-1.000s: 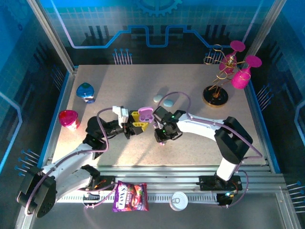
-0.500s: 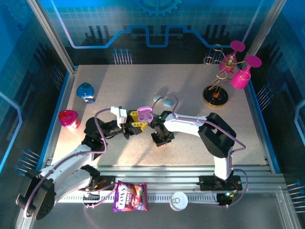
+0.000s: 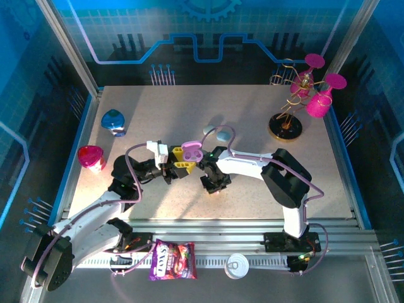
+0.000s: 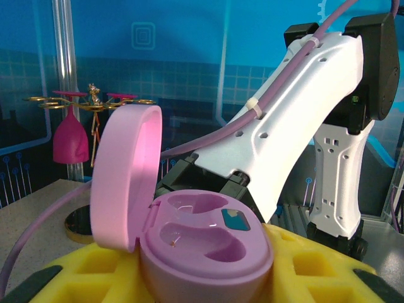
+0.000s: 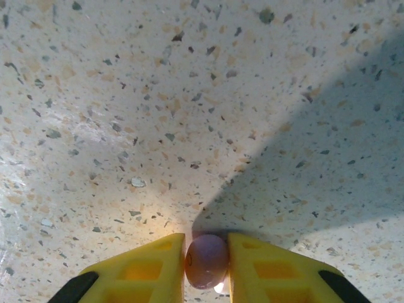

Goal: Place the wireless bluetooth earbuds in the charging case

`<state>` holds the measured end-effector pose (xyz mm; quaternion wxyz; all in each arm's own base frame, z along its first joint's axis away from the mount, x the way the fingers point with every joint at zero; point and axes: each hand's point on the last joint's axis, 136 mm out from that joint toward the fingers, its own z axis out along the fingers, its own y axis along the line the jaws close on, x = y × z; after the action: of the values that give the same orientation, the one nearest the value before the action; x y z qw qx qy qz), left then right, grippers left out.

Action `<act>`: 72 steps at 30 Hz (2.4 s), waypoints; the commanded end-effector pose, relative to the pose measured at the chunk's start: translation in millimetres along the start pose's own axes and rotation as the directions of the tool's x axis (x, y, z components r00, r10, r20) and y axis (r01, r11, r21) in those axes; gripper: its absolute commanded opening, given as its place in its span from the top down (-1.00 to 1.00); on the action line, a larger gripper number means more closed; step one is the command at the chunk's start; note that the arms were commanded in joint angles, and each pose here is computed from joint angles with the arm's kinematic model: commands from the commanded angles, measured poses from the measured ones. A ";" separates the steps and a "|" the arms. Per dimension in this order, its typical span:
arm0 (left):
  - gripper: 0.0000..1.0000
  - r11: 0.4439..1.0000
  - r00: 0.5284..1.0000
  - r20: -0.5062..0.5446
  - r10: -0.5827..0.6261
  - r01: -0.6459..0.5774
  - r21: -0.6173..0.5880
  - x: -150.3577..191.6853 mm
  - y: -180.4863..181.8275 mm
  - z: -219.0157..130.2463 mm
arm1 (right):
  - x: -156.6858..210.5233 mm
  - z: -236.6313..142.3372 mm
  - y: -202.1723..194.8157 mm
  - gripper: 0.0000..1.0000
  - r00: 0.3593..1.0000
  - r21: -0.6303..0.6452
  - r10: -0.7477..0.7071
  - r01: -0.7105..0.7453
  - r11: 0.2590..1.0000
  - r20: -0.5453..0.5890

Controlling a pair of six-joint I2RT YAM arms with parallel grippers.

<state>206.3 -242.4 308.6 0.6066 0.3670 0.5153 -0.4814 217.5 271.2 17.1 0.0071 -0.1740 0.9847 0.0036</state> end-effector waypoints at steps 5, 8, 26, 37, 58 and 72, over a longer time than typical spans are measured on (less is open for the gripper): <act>0.41 0.999 1.000 0.011 0.029 -0.029 -0.013 -2.8 2.0 1.3 | -4.3 -16.4 -16.0 0.57 0.998 -0.078 0.043 -0.040 0.996 0.037; 0.41 1.000 1.000 0.010 0.025 -0.025 -0.014 -1.0 4.2 2.6 | -8.7 -28.9 -20.2 0.58 0.992 -0.211 0.112 -0.096 0.973 0.064; 0.41 1.000 1.000 0.017 0.003 -0.003 0.006 0.9 10.4 11.3 | -10.8 -132.1 -42.8 0.63 0.935 -0.919 0.354 -0.110 0.379 0.034; 0.41 1.000 1.000 0.016 0.001 -0.001 0.010 1.1 9.4 11.5 | -20.2 -148.9 -45.8 0.69 0.914 -0.985 0.404 -0.048 0.165 0.023; 0.41 1.000 1.000 0.006 -0.002 0.002 0.010 4.4 8.6 11.8 | -18.9 -168.4 -40.8 0.69 0.925 -0.996 0.371 0.084 0.019 0.085; 0.40 1.000 1.000 -0.011 0.003 -0.003 0.004 6.7 7.3 10.5 | -19.9 -140.4 -15.1 0.66 0.959 -0.999 0.278 0.051 0.018 0.054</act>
<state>219.6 -251.2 288.9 0.5873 0.3613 0.5370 -0.4860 242.8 256.3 154.9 -0.0029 -0.0161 0.7083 0.7058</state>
